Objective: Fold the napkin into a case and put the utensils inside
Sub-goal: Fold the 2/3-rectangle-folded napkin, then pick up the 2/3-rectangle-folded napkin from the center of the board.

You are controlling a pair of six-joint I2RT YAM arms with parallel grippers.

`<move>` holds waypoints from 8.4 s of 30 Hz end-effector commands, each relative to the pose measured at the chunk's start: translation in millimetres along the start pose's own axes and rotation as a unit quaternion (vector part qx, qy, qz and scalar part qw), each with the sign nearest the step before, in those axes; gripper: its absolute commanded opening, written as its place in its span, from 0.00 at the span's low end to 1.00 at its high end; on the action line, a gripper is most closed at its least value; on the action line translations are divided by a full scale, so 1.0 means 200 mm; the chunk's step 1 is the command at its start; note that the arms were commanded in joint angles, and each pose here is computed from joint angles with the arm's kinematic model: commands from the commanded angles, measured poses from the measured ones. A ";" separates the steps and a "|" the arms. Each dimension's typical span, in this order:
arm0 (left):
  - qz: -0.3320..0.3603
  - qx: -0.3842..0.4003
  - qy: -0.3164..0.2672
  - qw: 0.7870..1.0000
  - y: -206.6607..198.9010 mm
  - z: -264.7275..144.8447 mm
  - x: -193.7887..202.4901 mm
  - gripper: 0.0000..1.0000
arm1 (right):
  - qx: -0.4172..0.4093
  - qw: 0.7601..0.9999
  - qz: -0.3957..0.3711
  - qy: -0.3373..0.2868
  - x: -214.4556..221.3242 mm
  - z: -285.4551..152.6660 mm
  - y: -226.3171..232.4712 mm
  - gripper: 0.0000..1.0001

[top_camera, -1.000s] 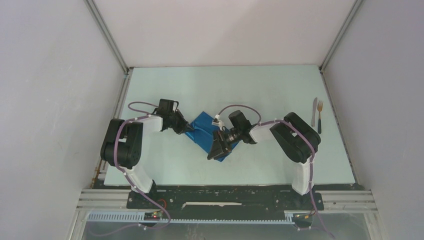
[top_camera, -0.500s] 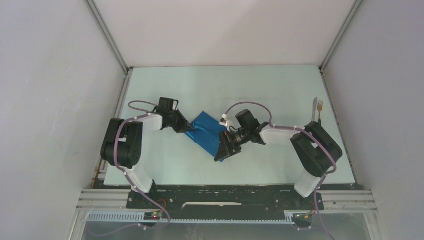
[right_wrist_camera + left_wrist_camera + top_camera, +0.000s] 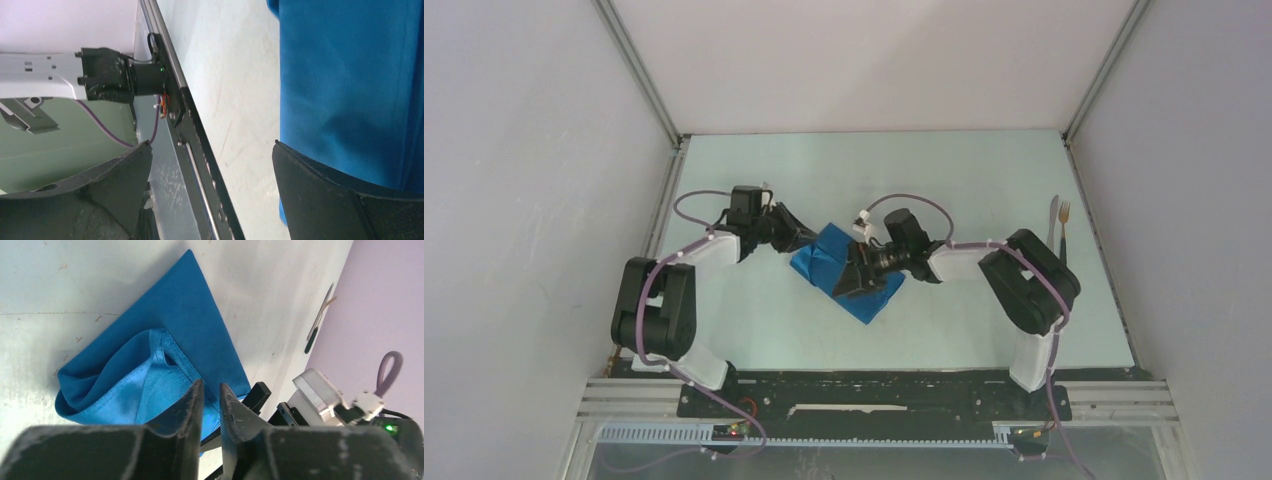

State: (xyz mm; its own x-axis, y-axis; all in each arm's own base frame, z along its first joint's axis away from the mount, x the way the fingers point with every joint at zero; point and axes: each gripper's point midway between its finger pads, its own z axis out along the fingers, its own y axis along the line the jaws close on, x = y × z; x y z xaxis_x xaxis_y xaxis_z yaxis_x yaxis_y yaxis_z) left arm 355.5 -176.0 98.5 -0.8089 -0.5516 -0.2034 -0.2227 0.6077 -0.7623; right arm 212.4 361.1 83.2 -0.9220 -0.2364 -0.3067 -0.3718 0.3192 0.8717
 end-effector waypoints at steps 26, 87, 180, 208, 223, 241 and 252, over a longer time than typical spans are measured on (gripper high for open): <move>-0.084 -0.043 0.070 0.993 0.39 0.21 -0.02 0.00 | -0.045 0.992 -0.114 0.039 -0.43 0.60 0.04 0.84; 0.003 -0.093 0.069 0.993 0.22 0.27 0.07 0.14 | 0.231 0.964 0.047 -0.122 -0.34 -0.61 -0.62 0.76; 0.247 -0.085 0.064 0.963 -0.28 -0.08 0.69 0.73 | 0.170 0.968 0.128 -0.135 -0.12 -0.46 -0.41 0.82; 0.141 -0.080 0.056 0.985 -0.16 -0.19 0.54 0.64 | 0.144 0.977 0.069 -0.140 -0.05 -0.34 -0.34 0.28; 0.017 -0.107 0.106 0.988 -0.15 0.04 0.43 0.70 | 0.232 0.961 -0.092 -0.123 -0.13 -0.28 -0.10 0.00; -0.020 -0.218 0.174 0.960 -0.08 0.13 0.47 0.70 | 0.218 0.954 -0.172 -0.116 -0.11 -0.23 0.04 0.00; 0.031 -0.265 0.189 0.945 -0.07 0.17 0.52 0.70 | 0.220 0.951 -0.187 -0.108 -0.10 -0.21 0.05 0.00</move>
State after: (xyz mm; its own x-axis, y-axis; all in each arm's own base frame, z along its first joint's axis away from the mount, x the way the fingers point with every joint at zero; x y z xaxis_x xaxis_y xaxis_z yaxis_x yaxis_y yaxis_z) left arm 300.4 -260.5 67.1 -0.9273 -0.3652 0.0818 -0.3685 0.8532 -0.3692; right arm 220.9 320.9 86.6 -0.7618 -0.2451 -0.5996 -0.5903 0.6439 0.4867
